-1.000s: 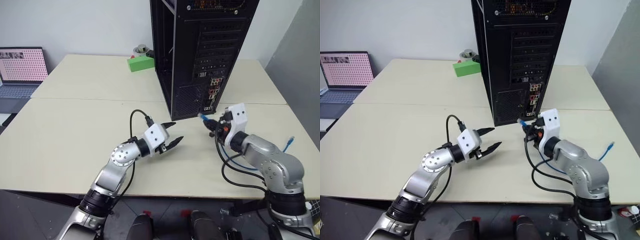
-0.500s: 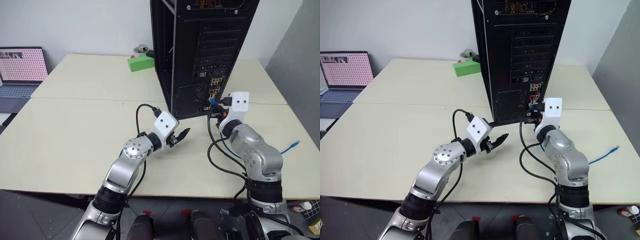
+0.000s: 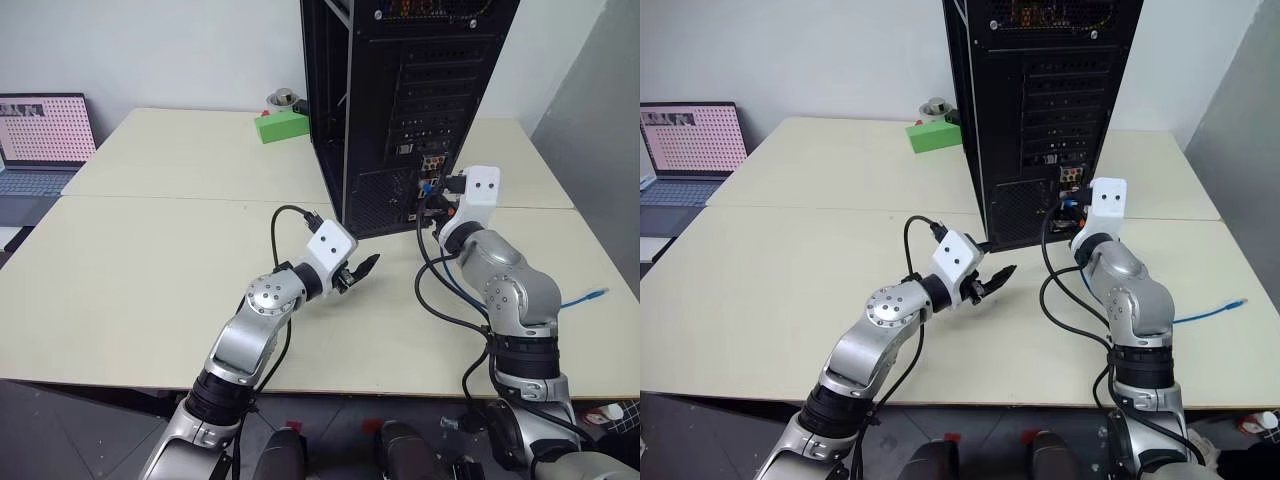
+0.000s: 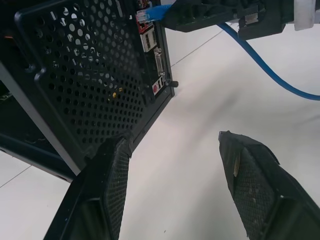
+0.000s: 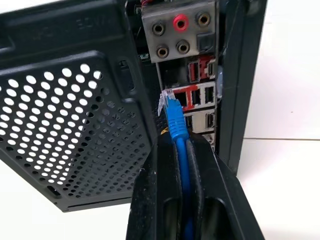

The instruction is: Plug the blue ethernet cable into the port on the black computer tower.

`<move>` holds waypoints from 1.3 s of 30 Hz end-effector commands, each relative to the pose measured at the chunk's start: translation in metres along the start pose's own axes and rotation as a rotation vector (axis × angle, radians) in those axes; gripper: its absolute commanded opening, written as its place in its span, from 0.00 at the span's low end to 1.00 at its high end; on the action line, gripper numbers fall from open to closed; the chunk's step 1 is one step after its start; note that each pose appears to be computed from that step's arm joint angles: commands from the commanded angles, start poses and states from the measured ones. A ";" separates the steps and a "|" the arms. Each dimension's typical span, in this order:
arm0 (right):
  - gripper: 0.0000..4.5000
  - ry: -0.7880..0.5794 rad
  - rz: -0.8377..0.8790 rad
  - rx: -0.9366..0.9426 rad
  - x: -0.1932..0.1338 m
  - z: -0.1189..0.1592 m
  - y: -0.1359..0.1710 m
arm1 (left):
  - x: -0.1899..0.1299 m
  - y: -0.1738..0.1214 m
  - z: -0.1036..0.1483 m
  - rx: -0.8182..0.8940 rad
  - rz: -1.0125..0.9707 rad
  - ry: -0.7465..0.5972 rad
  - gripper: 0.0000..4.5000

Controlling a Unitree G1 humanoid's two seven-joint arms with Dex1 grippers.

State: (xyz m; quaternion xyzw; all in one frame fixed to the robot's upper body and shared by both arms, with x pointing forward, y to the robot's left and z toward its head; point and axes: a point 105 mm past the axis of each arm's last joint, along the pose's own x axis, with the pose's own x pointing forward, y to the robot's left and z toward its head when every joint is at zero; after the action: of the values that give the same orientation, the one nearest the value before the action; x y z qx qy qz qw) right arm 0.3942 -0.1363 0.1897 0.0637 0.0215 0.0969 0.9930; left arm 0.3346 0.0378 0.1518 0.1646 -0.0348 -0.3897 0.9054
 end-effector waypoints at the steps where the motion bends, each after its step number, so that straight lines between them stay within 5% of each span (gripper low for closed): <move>1: 0.00 -0.073 0.009 -0.014 0.000 0.021 0.002 | -0.002 0.001 0.016 0.039 0.010 -0.054 0.65; 39: 0.00 -0.056 -0.034 -0.013 0.005 0.015 -0.003 | -0.003 -0.001 0.011 0.041 0.003 -0.038 0.65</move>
State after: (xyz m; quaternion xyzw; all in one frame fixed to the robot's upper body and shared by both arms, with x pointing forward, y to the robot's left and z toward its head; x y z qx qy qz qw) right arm 0.3997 -0.1420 0.1825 0.0581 0.0334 0.0767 0.9948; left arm 0.3345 0.0394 0.1486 0.1707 -0.0305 -0.3871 0.9056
